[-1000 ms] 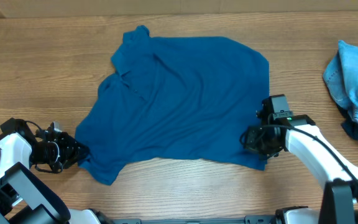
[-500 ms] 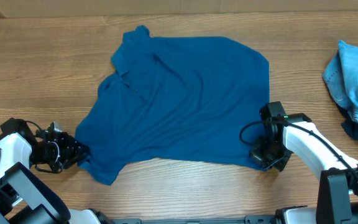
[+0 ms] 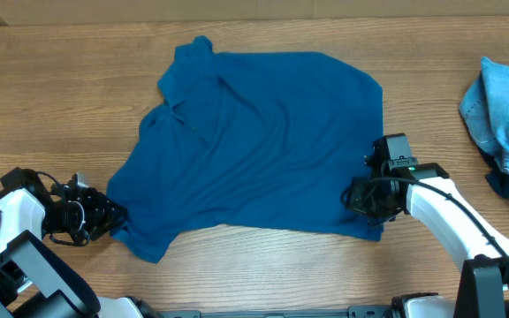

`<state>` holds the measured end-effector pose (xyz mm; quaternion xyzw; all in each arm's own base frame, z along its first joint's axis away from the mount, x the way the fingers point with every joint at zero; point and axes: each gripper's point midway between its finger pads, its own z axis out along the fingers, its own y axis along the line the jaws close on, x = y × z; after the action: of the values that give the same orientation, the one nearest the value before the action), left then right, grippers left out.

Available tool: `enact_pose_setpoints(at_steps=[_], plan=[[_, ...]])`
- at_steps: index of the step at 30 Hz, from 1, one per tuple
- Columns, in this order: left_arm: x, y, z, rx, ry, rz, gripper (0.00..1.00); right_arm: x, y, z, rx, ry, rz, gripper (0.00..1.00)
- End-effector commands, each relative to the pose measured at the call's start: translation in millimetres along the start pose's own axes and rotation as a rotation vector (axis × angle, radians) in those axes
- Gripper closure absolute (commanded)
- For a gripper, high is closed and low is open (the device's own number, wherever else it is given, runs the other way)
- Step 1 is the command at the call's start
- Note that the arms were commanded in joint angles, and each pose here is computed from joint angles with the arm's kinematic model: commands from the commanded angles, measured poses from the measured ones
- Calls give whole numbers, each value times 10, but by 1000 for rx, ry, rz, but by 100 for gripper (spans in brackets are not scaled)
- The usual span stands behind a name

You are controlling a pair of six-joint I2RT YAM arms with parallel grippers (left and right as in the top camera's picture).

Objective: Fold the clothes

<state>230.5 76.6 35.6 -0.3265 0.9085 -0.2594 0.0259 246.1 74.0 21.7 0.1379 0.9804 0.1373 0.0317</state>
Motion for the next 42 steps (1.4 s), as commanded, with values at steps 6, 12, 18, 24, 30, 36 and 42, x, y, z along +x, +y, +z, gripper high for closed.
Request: enact_pose_setpoints(at_steps=[6,12,18,24,30,36,42], plan=[[-48,-31,-77,1,-31,32,67,-82,-60,242,17,27,-32,96],[-47,-31,-77,1,-31,32,67,171,-598,135,316,57,309,96],[-15,-31,-77,2,-18,26,64,379,-886,0,374,130,601,96],[24,-40,-76,7,-3,15,59,247,-973,-51,342,85,582,96],[-88,-324,-222,127,-69,129,67,-131,-642,-323,234,-78,333,96],[-286,-693,-823,133,-262,276,54,-390,-346,-692,110,-239,281,94],[-398,-1110,-1333,153,-479,441,37,-494,230,-717,-185,-224,59,92]])
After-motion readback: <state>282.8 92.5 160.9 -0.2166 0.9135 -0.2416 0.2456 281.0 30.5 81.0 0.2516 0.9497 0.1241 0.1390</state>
